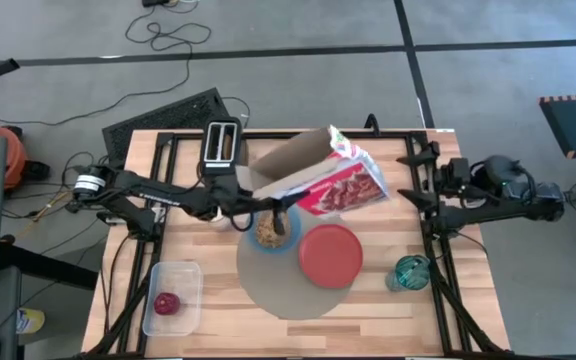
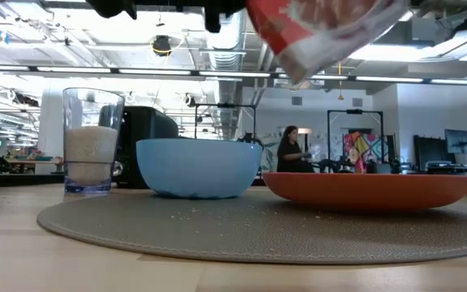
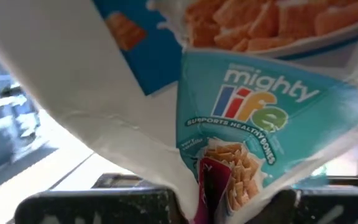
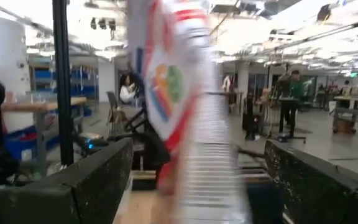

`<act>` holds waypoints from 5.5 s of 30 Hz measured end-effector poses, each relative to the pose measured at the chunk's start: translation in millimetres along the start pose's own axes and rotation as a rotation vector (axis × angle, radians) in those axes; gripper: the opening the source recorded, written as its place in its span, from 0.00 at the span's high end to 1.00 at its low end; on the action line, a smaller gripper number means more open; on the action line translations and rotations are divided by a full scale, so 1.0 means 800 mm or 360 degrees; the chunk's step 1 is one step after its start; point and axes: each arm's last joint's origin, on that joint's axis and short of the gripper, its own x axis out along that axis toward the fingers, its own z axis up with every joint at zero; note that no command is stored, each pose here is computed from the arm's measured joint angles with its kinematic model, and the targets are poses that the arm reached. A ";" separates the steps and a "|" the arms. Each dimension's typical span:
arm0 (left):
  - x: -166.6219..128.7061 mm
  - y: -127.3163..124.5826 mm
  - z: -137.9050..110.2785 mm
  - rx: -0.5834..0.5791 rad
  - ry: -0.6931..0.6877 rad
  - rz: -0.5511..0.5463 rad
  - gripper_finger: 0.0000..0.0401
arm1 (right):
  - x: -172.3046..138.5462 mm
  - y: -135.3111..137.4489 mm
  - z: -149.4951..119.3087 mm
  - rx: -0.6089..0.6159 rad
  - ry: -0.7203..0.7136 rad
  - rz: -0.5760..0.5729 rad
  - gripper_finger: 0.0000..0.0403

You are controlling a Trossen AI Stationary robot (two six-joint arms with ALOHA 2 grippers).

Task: Arrange a breakfast setting
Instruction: Pour the cereal into the blue bowl, then put the toasted bread on the orange plate

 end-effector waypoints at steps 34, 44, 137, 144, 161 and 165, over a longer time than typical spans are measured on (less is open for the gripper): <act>0.243 0.066 -0.140 -0.0129 0.0798 0.0468 0.93 | -0.003 0.021 -0.001 -0.0066 -0.0030 0.0472 0.04; 0.249 0.071 -0.151 -0.0004 0.0843 0.0584 0.87 | -0.002 0.021 -0.001 -0.0066 -0.0027 0.0472 0.04; 0.005 -0.095 0.093 0.0340 0.1587 0.0938 0.25 | 0.065 0.091 -0.073 -0.0025 0.0633 0.0609 0.04; -0.033 -0.080 0.100 0.0368 0.1612 0.1116 0.25 | 0.072 0.110 -0.093 -0.0025 0.0798 0.0493 0.04; -0.108 0.097 0.098 -0.0574 0.1684 0.1308 0.25 | 0.102 0.120 -0.145 -0.0192 0.1050 0.0200 0.04; -0.104 0.143 0.089 -0.0630 0.1767 0.1326 0.25 | 0.107 0.115 -0.153 -0.0215 0.1099 0.0152 0.04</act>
